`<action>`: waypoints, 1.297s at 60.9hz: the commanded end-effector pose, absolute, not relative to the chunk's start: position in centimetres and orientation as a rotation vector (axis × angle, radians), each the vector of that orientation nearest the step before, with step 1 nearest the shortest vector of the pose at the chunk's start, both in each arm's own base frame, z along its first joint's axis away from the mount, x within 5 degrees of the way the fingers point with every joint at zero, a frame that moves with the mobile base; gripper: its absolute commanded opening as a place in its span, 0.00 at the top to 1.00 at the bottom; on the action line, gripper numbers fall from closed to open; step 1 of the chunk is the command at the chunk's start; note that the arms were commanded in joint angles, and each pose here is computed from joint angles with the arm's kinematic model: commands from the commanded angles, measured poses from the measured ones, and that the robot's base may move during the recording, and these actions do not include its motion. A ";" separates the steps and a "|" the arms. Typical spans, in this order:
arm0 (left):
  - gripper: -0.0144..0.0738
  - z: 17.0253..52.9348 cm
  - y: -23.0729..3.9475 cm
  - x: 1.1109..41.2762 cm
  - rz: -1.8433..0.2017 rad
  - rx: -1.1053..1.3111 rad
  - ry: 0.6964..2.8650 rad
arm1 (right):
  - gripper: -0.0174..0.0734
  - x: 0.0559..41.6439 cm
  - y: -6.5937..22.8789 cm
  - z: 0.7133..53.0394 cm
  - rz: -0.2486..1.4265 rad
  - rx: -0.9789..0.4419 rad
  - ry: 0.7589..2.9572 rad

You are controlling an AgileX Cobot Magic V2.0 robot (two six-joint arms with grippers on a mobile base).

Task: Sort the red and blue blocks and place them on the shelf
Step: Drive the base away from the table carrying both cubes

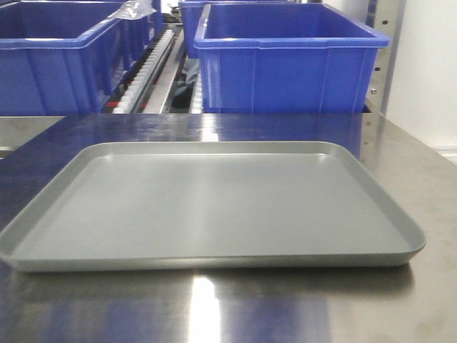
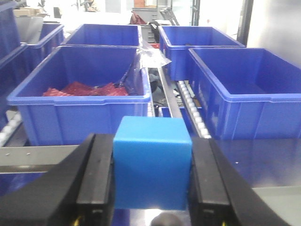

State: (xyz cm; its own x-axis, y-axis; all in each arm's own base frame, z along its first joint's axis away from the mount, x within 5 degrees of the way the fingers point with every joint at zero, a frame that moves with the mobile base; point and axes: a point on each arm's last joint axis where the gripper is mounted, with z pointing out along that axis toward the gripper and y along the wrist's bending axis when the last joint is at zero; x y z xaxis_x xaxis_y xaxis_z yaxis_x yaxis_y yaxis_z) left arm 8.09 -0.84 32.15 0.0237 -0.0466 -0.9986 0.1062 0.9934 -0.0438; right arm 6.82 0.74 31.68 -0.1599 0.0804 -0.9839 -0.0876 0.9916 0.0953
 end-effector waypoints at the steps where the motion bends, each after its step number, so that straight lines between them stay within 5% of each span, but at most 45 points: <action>1: 0.70 34.0 -0.9 7.9 -0.144 0.046 1.427 | 0.75 6.9 0.7 33.3 0.133 -0.011 1.617; 79: 0.70 34.0 -0.9 7.9 -0.144 0.046 1.427 | 0.75 6.9 0.7 33.3 0.133 -0.011 1.617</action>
